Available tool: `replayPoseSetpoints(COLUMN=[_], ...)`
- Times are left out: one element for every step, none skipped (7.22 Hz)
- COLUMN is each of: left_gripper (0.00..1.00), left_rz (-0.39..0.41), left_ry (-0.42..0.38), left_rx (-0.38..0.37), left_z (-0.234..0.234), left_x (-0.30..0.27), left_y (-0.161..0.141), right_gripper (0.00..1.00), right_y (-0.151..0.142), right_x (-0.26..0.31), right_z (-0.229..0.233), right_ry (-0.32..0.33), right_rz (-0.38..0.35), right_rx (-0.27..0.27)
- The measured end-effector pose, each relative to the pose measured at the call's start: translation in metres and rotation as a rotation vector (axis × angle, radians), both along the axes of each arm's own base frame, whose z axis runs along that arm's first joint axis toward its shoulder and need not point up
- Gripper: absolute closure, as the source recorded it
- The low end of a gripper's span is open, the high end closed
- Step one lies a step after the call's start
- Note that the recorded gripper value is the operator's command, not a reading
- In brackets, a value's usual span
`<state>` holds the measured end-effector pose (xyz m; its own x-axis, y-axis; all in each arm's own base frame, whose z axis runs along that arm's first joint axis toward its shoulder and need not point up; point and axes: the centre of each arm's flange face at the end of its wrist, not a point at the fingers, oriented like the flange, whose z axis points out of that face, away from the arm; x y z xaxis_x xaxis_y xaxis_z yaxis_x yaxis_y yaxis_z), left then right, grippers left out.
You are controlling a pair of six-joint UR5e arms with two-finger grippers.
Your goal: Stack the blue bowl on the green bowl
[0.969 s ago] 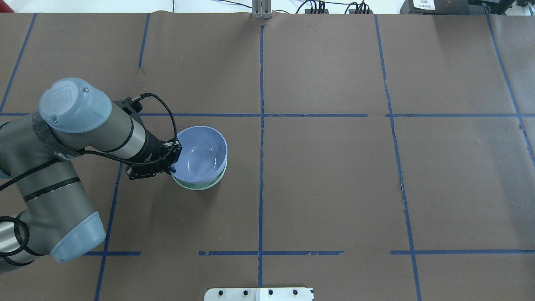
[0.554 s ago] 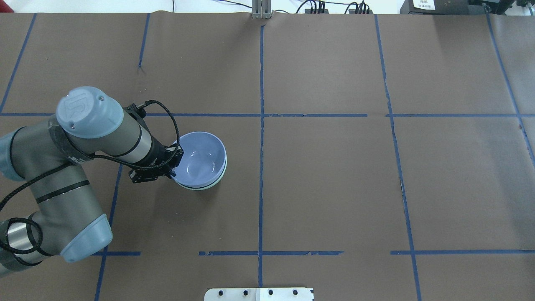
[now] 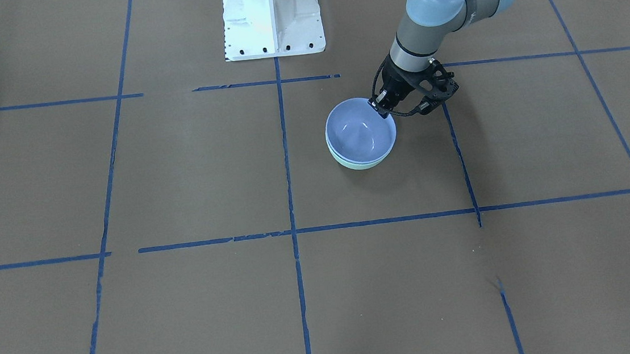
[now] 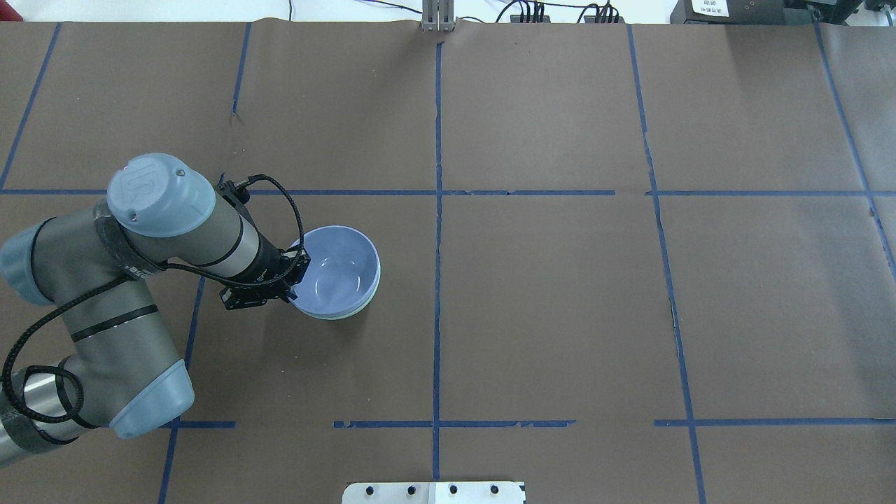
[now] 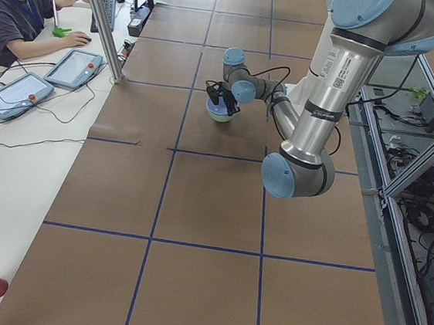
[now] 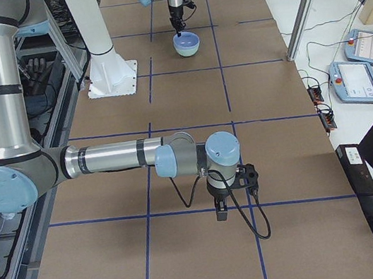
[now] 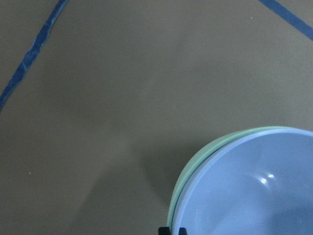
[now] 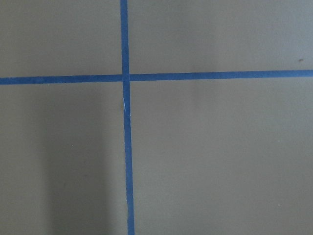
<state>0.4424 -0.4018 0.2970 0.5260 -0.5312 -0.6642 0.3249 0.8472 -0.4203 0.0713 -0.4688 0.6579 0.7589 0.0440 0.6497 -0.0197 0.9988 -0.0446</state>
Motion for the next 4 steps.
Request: replayPoseSetpoints(left_gripper=[0.00,0.00,0.00,0.00], left_rz=[-0.002,-0.006,-0.008,0.005], left_ry=[0.011,0.031,0.048,0.044], left_rx=[0.008,0.025,0.062,0.132], left_z=[-0.005,-0.014,-0.020,-0.014], left_x=[-0.004,-0.015,-0.035,-0.068], left_y=[0.001,0.002,-0.001,-0.010], right_gripper=[0.00,0.00,0.00,0.00], right_y=[0.000,0.000,0.000,0.000], right_x=[0.000,0.000,0.000,0.000], right_z=[0.000,0.000,0.000,0.000], right_ry=[0.000,0.000,0.000,0.000], right_rz=[0.000,0.000,0.001,0.001], right_rx=[0.000,0.000,0.000,0.000])
